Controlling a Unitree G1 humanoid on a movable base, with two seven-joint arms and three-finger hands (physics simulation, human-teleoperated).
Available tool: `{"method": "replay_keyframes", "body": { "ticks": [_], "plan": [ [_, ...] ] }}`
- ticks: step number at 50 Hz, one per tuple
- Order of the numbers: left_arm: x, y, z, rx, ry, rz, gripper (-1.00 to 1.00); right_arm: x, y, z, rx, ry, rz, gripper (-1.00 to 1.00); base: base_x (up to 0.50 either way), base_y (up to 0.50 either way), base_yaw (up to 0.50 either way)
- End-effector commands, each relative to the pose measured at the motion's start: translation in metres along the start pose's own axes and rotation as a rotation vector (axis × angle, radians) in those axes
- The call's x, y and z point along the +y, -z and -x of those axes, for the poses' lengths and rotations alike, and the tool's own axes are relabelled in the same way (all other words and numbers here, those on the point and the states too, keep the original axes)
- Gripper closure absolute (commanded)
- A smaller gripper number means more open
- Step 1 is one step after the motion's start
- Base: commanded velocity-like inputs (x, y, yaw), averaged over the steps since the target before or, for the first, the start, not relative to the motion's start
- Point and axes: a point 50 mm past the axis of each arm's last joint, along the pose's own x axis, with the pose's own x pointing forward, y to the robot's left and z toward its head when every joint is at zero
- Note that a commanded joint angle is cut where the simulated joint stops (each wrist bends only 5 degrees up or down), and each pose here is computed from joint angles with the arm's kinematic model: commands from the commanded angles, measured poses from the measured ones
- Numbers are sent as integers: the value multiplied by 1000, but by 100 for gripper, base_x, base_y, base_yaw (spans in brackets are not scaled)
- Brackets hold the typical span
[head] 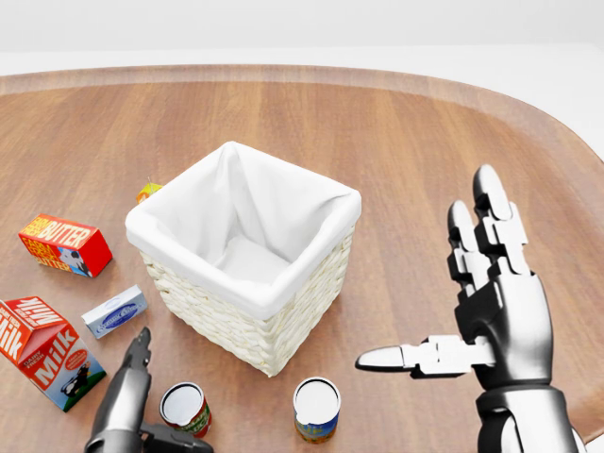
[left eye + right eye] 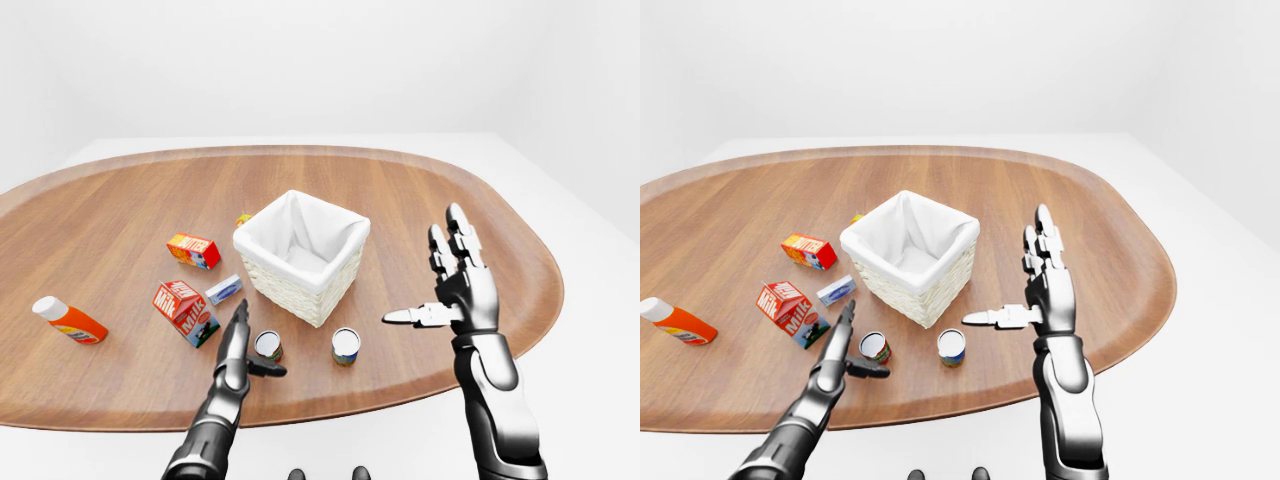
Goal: Pick up the tomato sauce, and put it in the basket.
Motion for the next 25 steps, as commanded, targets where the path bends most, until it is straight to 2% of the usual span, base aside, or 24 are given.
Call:
{"method": "replay_keyframes", "body": {
  "ticks": [1,10,25],
  "plan": [
    [0,-3,-1,-7,-2,6,-96,0,0,0,-1,0,-1,-100,0,0,0],
    [3,-11,-3,-34,-4,9,-97,0,-1,-1,-5,0,-2,-100,0,0,0],
    [-3,-8,-5,-2,5,-17,-97,-2,-4,-2,-17,4,-2,-100,0,0,0]
  ]
}}
